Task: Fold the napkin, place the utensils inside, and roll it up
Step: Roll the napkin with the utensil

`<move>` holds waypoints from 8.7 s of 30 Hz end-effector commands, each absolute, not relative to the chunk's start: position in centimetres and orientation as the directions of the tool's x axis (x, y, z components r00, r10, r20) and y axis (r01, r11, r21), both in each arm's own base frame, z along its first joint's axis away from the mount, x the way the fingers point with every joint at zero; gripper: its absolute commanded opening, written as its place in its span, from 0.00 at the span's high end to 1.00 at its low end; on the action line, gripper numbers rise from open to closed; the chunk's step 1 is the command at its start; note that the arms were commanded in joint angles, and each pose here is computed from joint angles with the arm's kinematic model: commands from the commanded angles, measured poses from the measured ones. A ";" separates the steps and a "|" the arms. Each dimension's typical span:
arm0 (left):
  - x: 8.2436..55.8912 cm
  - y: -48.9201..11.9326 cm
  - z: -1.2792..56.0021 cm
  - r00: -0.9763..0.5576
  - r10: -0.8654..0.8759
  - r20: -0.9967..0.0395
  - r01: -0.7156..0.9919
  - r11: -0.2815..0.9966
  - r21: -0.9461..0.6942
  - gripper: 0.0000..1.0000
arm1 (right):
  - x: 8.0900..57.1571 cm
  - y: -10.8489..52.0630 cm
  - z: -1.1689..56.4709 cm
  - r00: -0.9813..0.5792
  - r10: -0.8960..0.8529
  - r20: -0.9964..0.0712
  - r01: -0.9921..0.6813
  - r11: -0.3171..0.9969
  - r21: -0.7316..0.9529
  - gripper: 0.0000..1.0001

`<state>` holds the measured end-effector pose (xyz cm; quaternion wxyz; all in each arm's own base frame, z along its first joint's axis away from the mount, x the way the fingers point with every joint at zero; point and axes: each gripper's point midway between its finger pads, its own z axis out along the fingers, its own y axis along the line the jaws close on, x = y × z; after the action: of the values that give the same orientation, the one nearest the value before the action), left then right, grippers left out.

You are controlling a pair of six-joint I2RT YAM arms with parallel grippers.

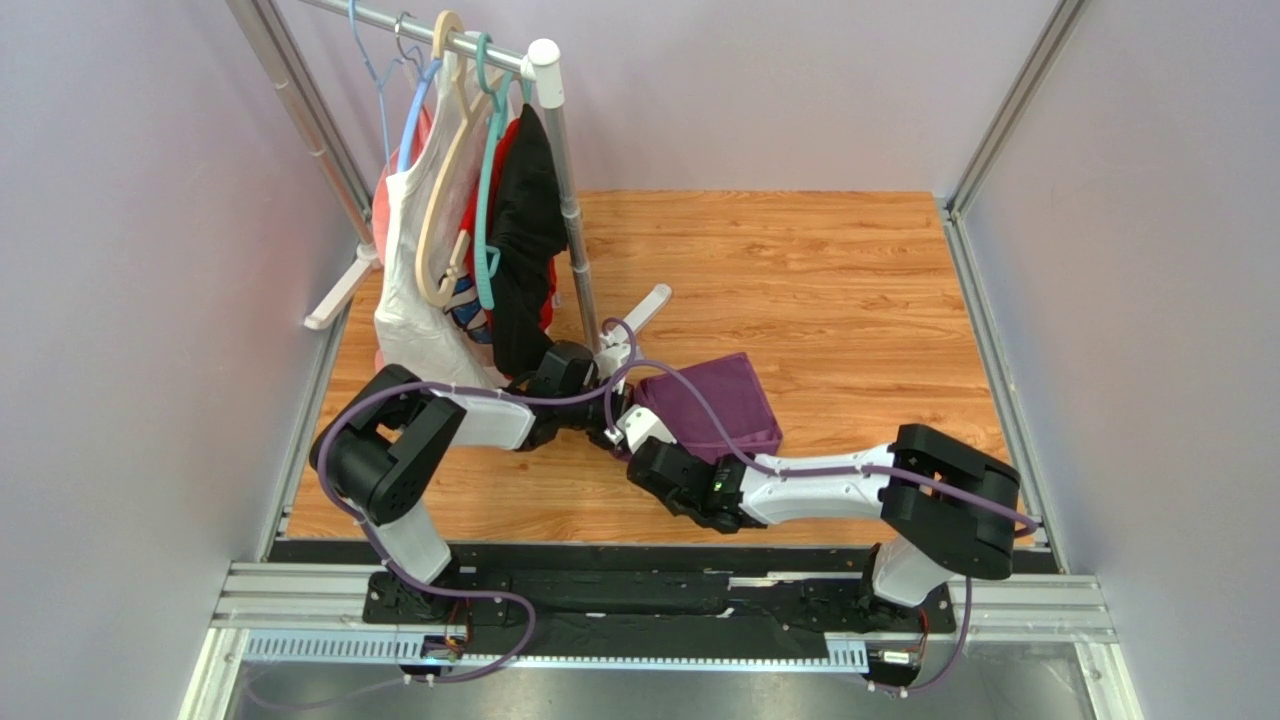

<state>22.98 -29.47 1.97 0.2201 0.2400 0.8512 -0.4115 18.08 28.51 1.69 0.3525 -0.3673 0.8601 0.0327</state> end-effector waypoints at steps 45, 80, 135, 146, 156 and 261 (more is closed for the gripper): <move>21.5 -24.8 8.0 -0.618 0.003 -0.786 0.631 0.598 -0.494 0.18 | 15.2 29.0 2.5 -0.851 -0.469 -0.238 -0.457 0.433 0.777 1.00; 24.0 -25.7 3.7 -0.728 0.061 -0.683 0.528 0.686 -0.501 1.00 | 17.2 28.3 2.2 -0.880 -0.434 -0.194 -0.408 0.482 0.775 0.73; 25.0 -27.0 2.6 -0.802 0.185 -0.567 0.514 0.698 -0.499 1.00 | 11.6 19.4 2.0 -0.930 -0.185 -0.318 -0.258 0.943 0.207 0.85; 25.3 -27.0 2.3 -0.800 0.226 -0.556 0.530 0.701 -0.478 1.00 | 10.7 17.8 -0.6 -0.958 -0.147 -0.246 -0.188 0.970 0.153 0.74; 25.0 -27.0 1.8 -0.794 0.280 -0.539 0.559 0.684 -0.469 1.00 | 12.1 18.5 5.0 -0.927 -0.145 -0.345 -0.217 0.960 0.180 0.38; 24.6 -24.1 4.1 -0.717 0.101 -0.690 0.511 0.750 -0.421 1.00 | 14.6 27.9 -1.1 -0.899 -0.407 -0.164 -0.403 0.617 0.676 0.97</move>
<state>23.31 -23.75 3.46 0.3261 0.1686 0.8737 -0.3192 15.71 30.74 2.28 0.0309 -0.2401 0.8608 0.4477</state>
